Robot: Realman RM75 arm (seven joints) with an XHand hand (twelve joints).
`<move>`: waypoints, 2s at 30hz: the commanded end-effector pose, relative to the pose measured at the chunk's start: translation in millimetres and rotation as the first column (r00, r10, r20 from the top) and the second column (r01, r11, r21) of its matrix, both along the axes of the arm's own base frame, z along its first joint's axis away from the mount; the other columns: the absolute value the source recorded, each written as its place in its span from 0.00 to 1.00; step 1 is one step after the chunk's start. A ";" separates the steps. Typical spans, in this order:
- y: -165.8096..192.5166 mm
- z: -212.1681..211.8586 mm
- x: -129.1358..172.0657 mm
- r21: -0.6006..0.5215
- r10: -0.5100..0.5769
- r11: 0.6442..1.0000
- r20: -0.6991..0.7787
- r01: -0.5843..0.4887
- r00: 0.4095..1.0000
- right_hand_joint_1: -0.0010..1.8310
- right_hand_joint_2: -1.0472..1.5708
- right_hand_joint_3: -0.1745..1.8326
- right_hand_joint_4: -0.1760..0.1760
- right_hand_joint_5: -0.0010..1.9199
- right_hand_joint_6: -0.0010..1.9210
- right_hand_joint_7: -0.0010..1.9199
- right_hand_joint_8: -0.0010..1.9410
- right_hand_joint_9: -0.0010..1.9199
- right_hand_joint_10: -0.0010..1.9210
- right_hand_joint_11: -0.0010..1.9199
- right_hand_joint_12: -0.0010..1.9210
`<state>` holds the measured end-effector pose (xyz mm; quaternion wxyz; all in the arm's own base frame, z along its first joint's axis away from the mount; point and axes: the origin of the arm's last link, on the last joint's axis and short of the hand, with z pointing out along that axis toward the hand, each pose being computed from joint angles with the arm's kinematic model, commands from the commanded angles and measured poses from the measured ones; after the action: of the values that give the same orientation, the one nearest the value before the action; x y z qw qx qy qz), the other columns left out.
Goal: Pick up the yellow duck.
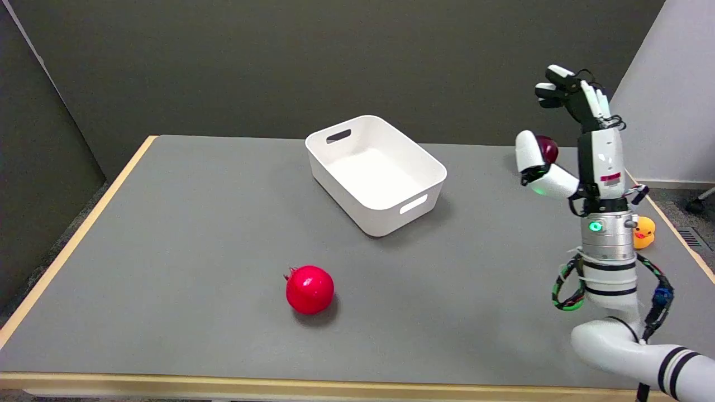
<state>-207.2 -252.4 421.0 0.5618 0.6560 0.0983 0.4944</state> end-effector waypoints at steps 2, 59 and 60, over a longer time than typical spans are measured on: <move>11.5 64.4 -7.0 -0.017 -0.090 0.996 0.050 0.090 0.995 0.27 0.67 0.56 0.45 0.13 0.27 0.26 0.31 0.23 0.54 0.07 0.69; 93.2 151.2 -136.5 -0.502 -0.323 0.566 0.595 0.654 0.736 0.31 0.64 0.56 0.27 0.10 0.24 0.13 0.24 0.06 0.38 0.00 0.56; 92.7 151.6 -137.7 -0.497 -0.327 0.564 0.599 0.659 0.731 0.31 0.64 0.56 0.27 0.10 0.24 0.13 0.24 0.06 0.38 0.00 0.56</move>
<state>-316.1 -147.1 563.0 0.8634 0.2983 0.0143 0.4066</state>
